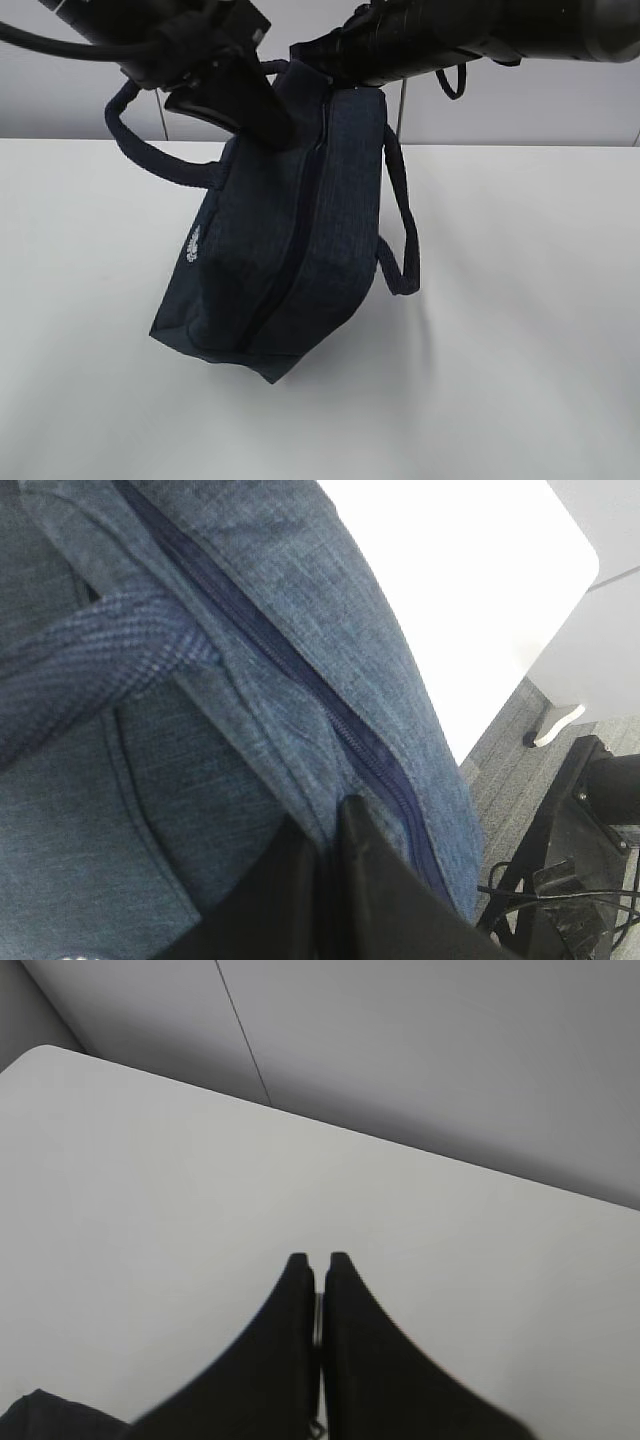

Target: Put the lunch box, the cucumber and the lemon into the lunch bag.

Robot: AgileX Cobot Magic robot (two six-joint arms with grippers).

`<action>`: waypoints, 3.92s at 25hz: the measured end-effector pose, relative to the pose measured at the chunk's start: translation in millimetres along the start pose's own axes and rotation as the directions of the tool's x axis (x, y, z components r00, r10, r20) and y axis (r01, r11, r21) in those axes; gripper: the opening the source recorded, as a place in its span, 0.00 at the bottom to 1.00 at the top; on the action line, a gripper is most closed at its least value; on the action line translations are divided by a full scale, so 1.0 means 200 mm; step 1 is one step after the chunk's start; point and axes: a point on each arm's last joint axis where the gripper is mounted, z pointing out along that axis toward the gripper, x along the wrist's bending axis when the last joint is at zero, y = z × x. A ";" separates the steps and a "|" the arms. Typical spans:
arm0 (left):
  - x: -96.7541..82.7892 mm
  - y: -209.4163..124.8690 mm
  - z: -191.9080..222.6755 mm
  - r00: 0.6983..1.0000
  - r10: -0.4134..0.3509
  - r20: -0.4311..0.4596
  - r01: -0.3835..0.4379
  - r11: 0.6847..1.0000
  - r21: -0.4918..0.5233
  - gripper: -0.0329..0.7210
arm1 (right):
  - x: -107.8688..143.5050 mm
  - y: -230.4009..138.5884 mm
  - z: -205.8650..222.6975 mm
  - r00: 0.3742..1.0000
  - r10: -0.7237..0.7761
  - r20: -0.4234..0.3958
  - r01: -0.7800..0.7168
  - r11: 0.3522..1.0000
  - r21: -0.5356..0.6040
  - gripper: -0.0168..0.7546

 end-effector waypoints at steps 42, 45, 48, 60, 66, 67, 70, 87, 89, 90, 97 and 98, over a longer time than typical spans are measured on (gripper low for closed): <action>0.05 0.01 0.08 1.000 -0.025 -0.008 0.025 1.000 0.013 0.03 | -0.04 0.00 0.00 1.000 -0.008 0.020 0.008 1.000 -0.007 0.02; 0.07 0.01 0.12 0.999 -0.033 -0.007 0.033 0.999 0.026 0.03 | -0.05 0.00 0.00 1.000 -0.013 0.024 0.013 1.000 -0.009 0.02; 0.08 0.01 0.14 0.999 -0.038 -0.010 0.038 0.999 0.026 0.03 | -0.06 0.00 0.00 1.000 -0.013 0.027 0.013 1.000 -0.008 0.02; 0.12 0.01 0.12 0.998 -0.061 -0.014 0.061 0.997 0.040 0.03 | -0.07 0.01 0.00 0.999 -0.011 0.035 0.012 1.000 -0.027 0.33; 0.13 0.02 0.12 0.998 -0.060 -0.022 0.061 0.998 0.017 0.03 | -0.04 0.06 -0.08 1.000 -0.015 0.013 0.015 1.000 -0.011 0.46; 0.13 0.02 0.12 0.998 -0.060 -0.022 0.061 0.998 0.017 0.03 | -0.04 0.06 -0.08 1.000 -0.015 0.013 0.015 1.000 -0.011 0.46; 0.14 0.03 0.12 0.998 -0.063 -0.030 0.062 0.998 -0.012 0.03 | -0.02 0.13 -0.19 1.000 -0.021 -0.004 0.021 1.000 -0.018 0.46; 0.29 0.16 0.38 0.962 -0.262 0.076 0.273 0.933 -0.233 0.03 | -0.18 0.34 -0.61 0.998 0.048 0.030 -0.046 0.996 -0.077 0.46; 0.32 0.17 0.40 0.952 -0.295 0.087 0.307 0.917 -0.255 0.03 | -0.18 0.34 -0.61 0.999 0.045 0.031 -0.042 0.996 -0.074 0.46; 0.34 0.17 0.41 0.946 -0.312 0.092 0.325 0.911 -0.255 0.03 | -0.18 0.34 -0.61 0.998 0.045 0.031 -0.043 0.996 -0.072 0.46; 0.50 0.16 0.45 0.903 -0.416 0.110 0.430 0.861 -0.272 0.03 | -0.18 0.34 -0.61 0.999 0.042 0.032 -0.040 0.997 -0.068 0.46; 0.53 0.16 0.45 0.898 -0.426 0.109 0.439 0.856 -0.272 0.03 | -0.18 0.34 -0.61 0.999 0.042 0.032 -0.040 0.997 -0.068 0.46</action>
